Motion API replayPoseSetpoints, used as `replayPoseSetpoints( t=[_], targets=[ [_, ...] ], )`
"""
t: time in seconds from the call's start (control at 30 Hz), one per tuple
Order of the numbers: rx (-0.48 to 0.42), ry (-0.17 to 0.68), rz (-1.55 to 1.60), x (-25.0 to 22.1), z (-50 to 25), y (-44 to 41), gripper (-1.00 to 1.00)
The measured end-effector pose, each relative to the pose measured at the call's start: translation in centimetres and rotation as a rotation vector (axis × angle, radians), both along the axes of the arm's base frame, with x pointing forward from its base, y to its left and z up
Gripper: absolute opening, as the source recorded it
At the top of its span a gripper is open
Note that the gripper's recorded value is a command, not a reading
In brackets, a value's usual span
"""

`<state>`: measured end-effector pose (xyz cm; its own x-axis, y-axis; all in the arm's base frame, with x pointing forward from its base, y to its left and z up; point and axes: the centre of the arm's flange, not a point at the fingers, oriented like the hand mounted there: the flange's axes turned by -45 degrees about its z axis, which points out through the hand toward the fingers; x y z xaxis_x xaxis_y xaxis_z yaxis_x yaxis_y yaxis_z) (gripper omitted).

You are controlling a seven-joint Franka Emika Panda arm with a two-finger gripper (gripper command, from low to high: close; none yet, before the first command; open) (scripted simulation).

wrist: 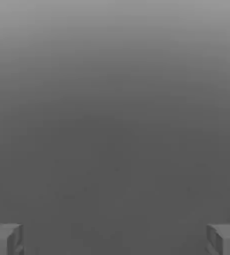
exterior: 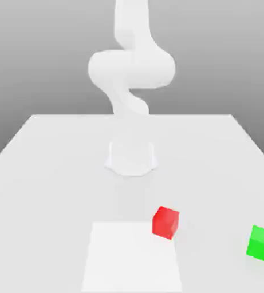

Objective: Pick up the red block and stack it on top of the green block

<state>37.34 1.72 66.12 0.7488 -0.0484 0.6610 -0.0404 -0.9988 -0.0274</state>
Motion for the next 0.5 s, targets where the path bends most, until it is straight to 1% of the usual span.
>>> replayPoseSetpoints(
  t=[0.13, 0.27, 0.4, 0.5],
  targets=[
    [0.037, 0.147, -0.064, 3.4, -9.9, 2.5, 0.00],
    [0.073, 0.293, -0.140, 4.4, -19.9, 4.2, 0.00],
    [0.110, 0.447, -0.231, 2.9, -30.0, 5.4, 0.00],
    [0.137, 0.575, -0.313, -0.1, -37.7, 6.0, 0.00]
  ],
)
